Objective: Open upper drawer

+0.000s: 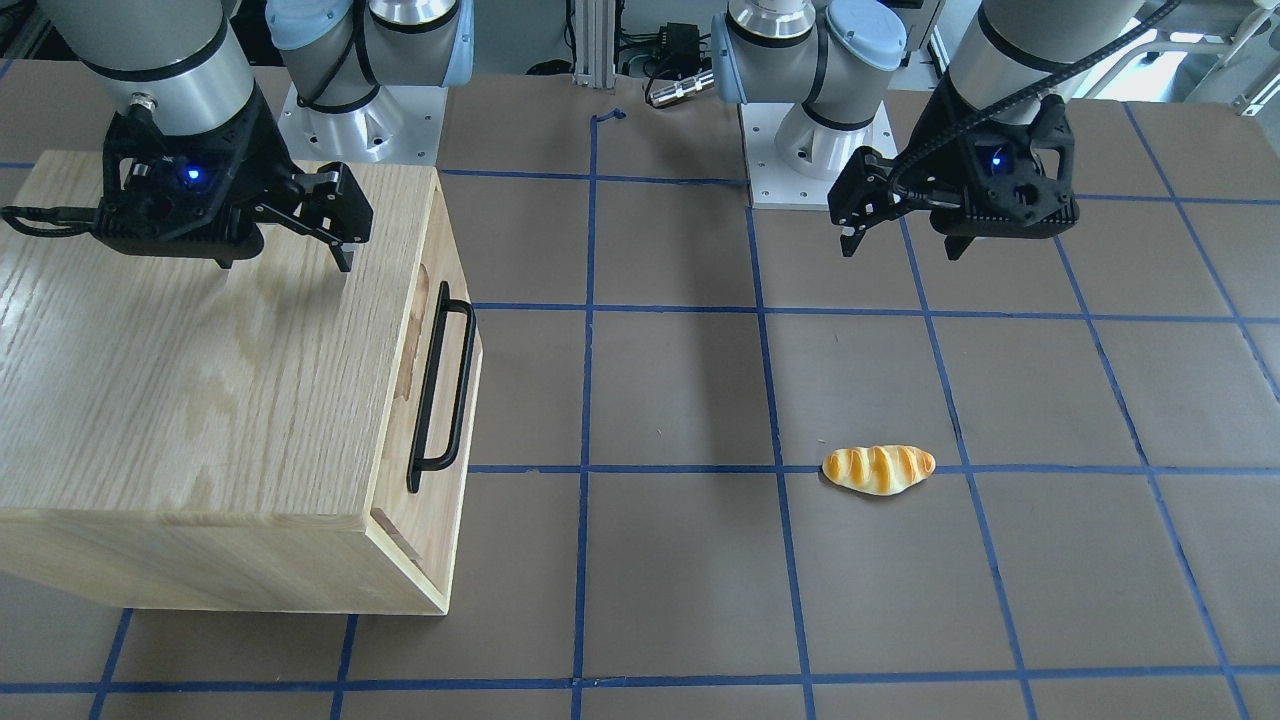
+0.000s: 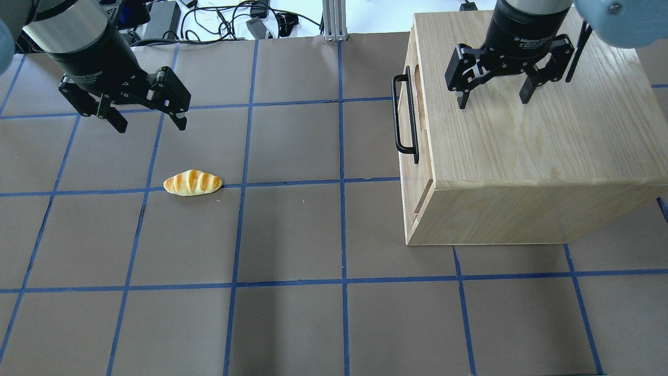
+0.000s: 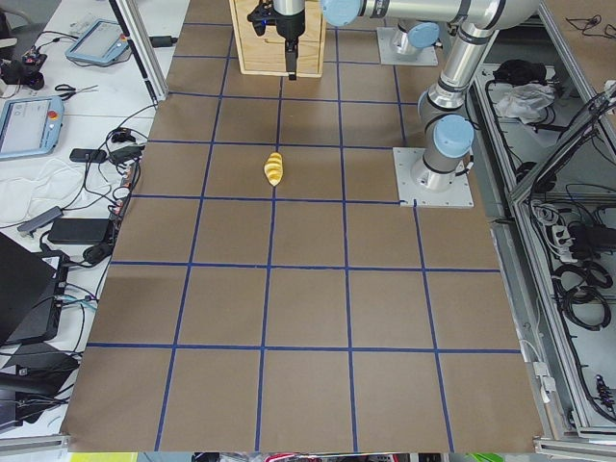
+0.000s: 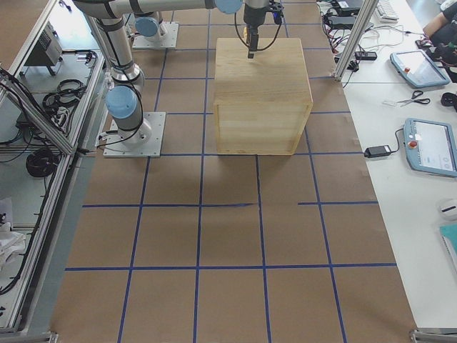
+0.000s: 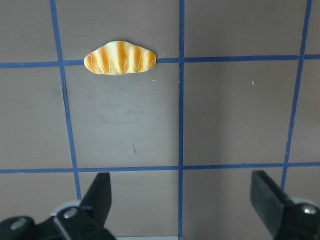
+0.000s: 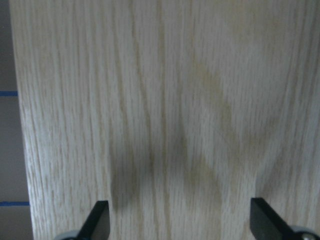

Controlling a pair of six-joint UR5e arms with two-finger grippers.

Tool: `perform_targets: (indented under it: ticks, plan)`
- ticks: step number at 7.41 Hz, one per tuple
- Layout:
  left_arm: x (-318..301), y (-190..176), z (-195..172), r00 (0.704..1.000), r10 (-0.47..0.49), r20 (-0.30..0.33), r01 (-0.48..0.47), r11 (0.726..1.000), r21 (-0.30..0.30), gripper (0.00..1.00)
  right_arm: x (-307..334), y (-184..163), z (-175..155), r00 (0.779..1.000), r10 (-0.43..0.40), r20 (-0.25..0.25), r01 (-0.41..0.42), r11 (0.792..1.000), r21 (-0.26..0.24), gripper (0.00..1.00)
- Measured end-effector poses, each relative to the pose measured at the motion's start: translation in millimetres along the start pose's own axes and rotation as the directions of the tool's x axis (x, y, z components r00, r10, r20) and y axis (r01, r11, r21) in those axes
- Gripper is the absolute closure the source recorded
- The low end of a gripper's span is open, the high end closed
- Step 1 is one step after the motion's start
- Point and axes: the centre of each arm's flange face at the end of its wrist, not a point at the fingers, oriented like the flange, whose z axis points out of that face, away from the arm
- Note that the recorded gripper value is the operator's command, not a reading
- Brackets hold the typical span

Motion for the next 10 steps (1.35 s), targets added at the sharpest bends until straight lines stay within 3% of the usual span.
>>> perform_targets:
  ticks: [4, 7, 10]
  plan:
    - [73.7, -10.6, 8.4, 0.995, -0.004, -0.102, 0.012, 0.997, 0.074, 0.0, -0.2, 0.0, -0.2, 1.0, 0.0, 0.0, 0.0, 1.0, 0.0, 0.0]
    - [128.5, -33.0, 33.3, 0.975, 0.002, -0.221, 0.025, 0.993, 0.118, 0.0, -0.2, 0.0, -0.3, 1.0, 0.0, 0.0, 0.0, 1.0, 0.001, 0.0]
    - [189.9, -41.5, 63.7, 0.963, 0.043, -0.268, -0.004, 0.99, 0.144, 0.0, 0.0, 0.0, -0.4, 1.0, 0.001, 0.0, -0.001, 1.0, 0.001, 0.0]
